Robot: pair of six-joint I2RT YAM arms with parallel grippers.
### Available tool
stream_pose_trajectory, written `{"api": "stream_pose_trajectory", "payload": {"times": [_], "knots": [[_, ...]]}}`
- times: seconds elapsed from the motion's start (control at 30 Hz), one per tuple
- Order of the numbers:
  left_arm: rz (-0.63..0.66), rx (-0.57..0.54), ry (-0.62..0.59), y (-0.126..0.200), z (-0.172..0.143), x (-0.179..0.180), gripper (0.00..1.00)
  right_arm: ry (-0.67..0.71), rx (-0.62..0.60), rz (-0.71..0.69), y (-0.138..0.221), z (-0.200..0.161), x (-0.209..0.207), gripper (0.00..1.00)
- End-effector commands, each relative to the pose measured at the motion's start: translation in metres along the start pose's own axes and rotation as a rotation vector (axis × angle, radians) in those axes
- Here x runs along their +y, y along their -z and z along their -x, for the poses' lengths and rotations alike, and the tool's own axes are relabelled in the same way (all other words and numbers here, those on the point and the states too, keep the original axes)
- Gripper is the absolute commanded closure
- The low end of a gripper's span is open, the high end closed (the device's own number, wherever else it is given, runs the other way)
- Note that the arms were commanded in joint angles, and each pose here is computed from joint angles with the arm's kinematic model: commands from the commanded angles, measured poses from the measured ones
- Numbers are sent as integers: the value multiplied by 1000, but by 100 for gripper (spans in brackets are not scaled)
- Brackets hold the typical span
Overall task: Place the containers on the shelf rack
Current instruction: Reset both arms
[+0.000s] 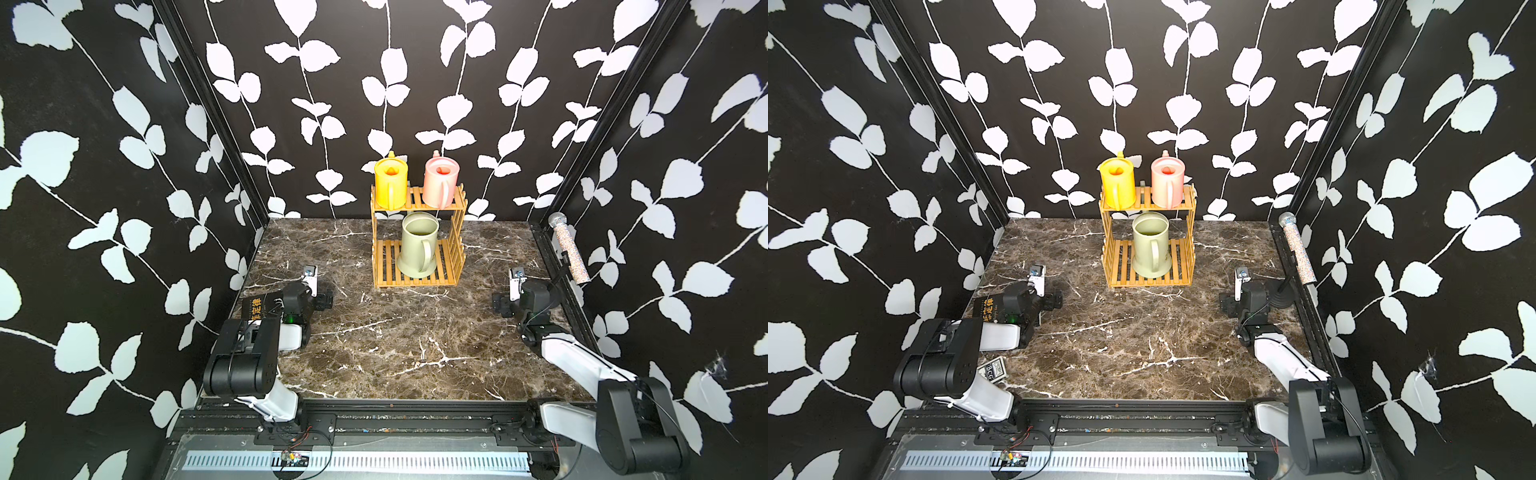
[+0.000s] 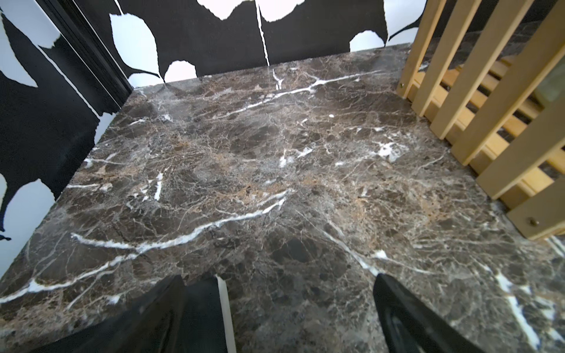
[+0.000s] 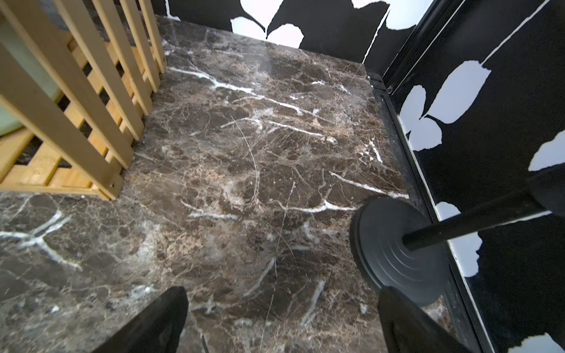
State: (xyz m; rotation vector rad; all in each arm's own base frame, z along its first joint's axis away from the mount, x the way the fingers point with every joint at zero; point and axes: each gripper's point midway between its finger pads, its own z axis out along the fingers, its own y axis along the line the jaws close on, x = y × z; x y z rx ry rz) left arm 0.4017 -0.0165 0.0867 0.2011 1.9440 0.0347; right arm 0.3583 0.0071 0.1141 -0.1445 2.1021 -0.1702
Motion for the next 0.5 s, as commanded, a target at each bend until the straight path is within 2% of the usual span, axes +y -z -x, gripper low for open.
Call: {"api": "stream_pose_trajectory", "payload": {"times": [0.0, 0.47], "knots": [[20, -36, 9, 3, 8, 4, 2, -30, -95, 10, -2, 20, 0, 1], [30, -36, 13, 3, 8, 6, 2, -40, -88, 15, -6, 10, -1, 1]]}}
